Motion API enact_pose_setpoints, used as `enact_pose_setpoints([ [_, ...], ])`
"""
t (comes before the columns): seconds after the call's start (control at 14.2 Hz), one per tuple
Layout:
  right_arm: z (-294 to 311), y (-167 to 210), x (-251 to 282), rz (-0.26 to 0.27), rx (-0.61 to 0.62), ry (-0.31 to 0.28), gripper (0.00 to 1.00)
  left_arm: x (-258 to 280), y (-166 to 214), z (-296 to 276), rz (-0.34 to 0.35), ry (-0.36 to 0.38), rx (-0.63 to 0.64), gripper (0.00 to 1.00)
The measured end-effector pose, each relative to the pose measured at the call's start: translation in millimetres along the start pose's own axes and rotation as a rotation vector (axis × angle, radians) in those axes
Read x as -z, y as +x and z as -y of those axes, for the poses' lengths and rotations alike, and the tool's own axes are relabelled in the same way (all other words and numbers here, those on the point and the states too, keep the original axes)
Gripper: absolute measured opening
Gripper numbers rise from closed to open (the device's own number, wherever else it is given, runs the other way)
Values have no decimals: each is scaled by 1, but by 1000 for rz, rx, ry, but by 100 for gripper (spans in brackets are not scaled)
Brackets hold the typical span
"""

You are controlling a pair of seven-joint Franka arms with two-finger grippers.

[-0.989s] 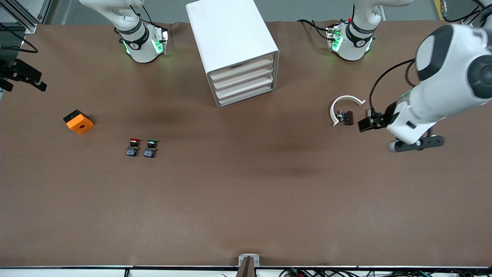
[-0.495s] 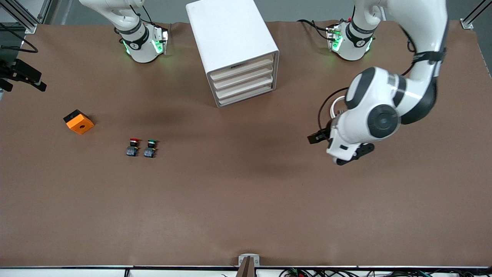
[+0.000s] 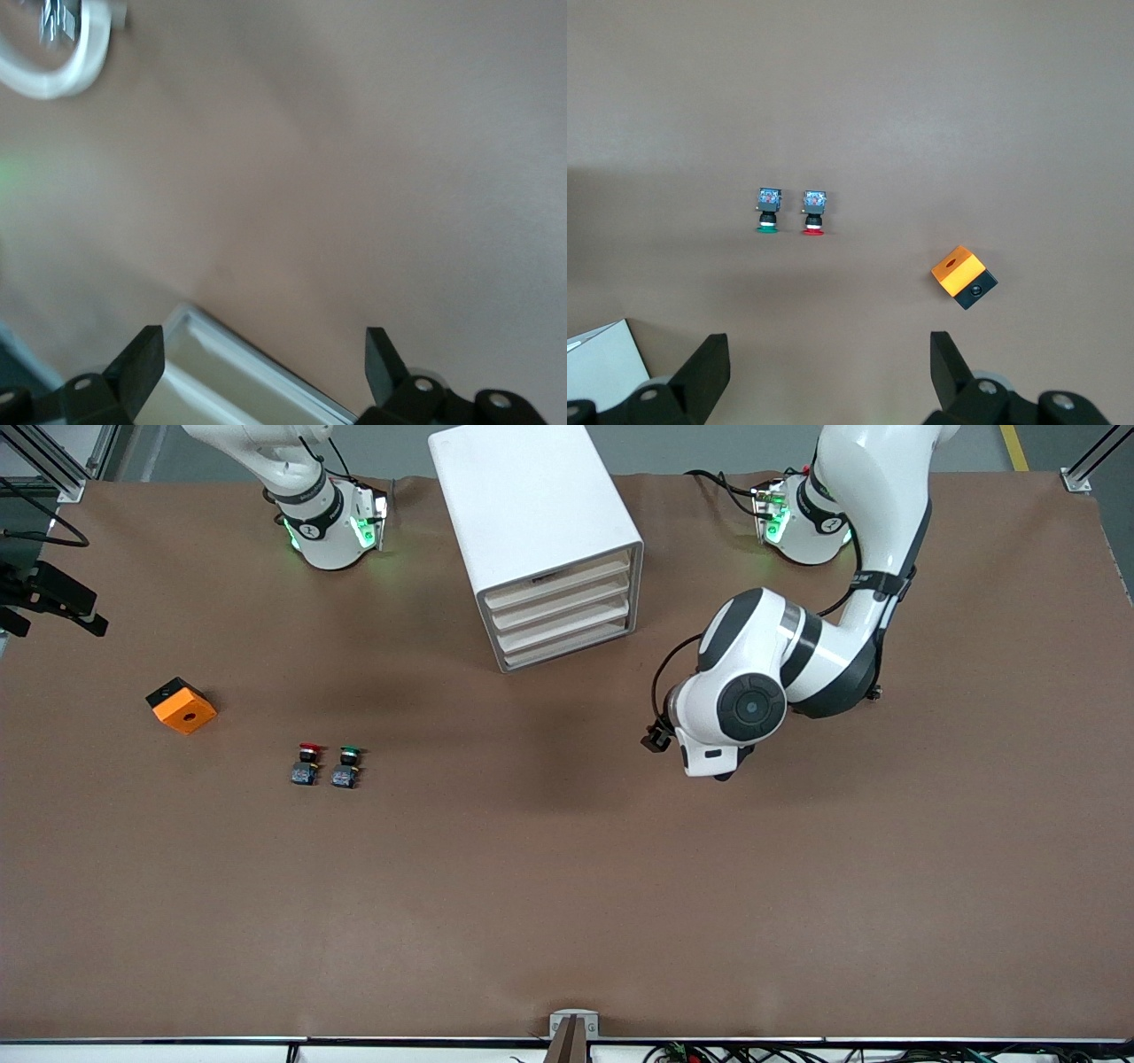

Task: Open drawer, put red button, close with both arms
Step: 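Move the left gripper toward the white drawer cabinet's lowest drawer handle, then grasp the drawer handle with the left gripper while the right gripper reaches the red button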

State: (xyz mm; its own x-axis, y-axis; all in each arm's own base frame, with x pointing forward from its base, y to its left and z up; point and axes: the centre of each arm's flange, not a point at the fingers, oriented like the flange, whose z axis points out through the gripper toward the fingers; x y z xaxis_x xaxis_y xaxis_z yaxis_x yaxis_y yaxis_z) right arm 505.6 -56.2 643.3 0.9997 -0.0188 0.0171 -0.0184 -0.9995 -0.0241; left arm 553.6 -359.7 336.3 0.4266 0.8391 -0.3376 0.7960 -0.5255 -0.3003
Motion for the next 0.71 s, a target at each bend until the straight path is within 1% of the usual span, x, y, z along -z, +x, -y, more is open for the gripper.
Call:
enact_pose_setpoints([
  [0.14, 0, 0, 1, -2, 0, 0, 100, -18, -4, -7, 95, 26, 120, 100],
  [0.21, 0, 0, 3, -9, 0, -1, 100, -27, -9, -10, 131, 42, 185, 100],
  [0.35, 0, 1, 11, -25, -1, -3, 100, -46, -17, -15, 204, 85, 305, 100],
  [0.42, -1, 1, 12, -28, -5, -3, 100, -58, -22, -19, 255, 114, 358, 100],
  [0.57, -4, 4, 6, -16, -11, -2, 100, -88, -30, -27, 386, 186, 449, 100],
  [0.64, -4, 9, -1, -2, -11, -2, 100, -103, -32, -31, 436, 221, 484, 100],
  [0.71, -4, 14, -10, 14, -10, -2, 100, -117, -32, -34, 463, 254, 522, 100],
])
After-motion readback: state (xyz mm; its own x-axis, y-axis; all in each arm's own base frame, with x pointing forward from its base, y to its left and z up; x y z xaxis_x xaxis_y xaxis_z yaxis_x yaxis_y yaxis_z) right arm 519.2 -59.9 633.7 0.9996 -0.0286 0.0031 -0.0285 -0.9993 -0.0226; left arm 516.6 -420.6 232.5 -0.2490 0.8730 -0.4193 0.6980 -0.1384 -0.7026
